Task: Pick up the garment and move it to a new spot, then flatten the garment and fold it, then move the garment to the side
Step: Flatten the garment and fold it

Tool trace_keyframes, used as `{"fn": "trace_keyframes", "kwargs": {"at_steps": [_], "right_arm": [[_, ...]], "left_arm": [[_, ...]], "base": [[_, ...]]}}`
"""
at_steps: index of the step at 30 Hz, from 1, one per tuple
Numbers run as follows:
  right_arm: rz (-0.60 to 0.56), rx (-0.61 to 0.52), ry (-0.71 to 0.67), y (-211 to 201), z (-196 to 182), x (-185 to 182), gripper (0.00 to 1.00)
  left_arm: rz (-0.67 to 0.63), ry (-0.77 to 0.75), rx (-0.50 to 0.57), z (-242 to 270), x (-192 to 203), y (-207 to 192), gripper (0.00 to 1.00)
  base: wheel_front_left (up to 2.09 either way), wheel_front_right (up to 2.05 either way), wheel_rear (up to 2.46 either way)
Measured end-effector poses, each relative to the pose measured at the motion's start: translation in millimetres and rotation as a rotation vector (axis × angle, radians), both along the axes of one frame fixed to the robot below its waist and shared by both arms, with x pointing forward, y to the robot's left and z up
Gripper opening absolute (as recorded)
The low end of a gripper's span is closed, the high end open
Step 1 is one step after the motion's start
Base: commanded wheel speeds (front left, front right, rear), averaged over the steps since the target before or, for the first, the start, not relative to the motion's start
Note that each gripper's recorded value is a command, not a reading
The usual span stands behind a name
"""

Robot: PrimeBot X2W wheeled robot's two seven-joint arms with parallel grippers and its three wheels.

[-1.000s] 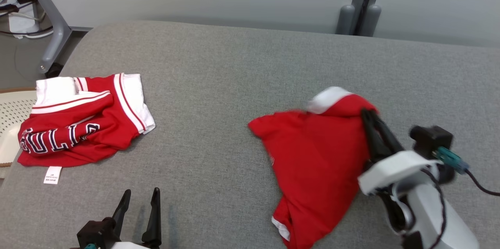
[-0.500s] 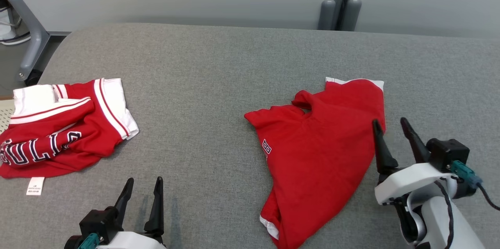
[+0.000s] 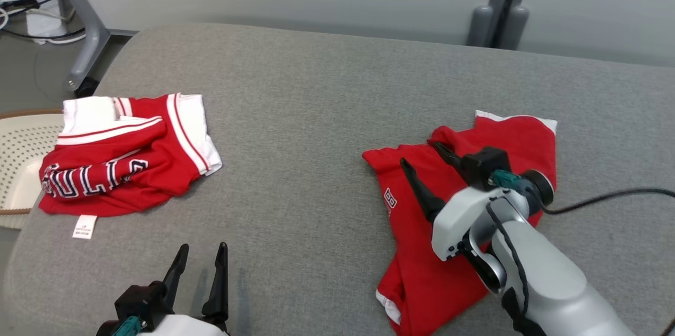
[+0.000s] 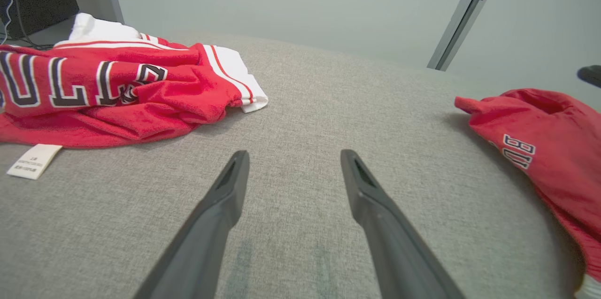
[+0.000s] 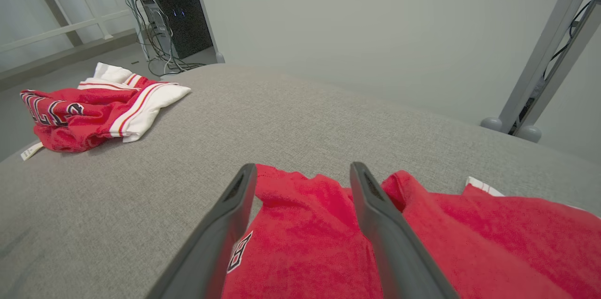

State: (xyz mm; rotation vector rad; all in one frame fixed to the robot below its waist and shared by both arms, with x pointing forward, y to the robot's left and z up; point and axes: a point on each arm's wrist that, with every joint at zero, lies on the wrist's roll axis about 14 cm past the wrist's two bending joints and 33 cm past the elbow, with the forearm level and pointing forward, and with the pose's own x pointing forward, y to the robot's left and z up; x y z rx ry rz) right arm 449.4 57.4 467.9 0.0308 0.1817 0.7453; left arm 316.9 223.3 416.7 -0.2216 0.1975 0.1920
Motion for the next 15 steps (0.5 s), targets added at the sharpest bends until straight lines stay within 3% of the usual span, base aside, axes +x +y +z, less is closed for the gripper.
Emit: {"fn": "trace_keyframes", "kwargs": {"at_steps": [6, 14, 15], "right_arm": [[0.173, -0.215, 0.026, 37, -16, 3, 1.0], [0.253, -0.466, 0.1, 40, -53, 13, 1.0], [0.261, -0.473, 0.11, 43, -56, 12, 0.88]], "left_arm": [[0.057, 0.02, -0.016, -5, -17, 11, 1.0], [0.15, 0.05, -0.033, -11, -38, 27, 1.0], [0.159, 0.052, -0.035, -11, -40, 29, 1.0]], "base": [[0.0, 0.0, 0.0], [0.0, 0.0, 0.0], [0.0, 0.0, 0.0]]}}
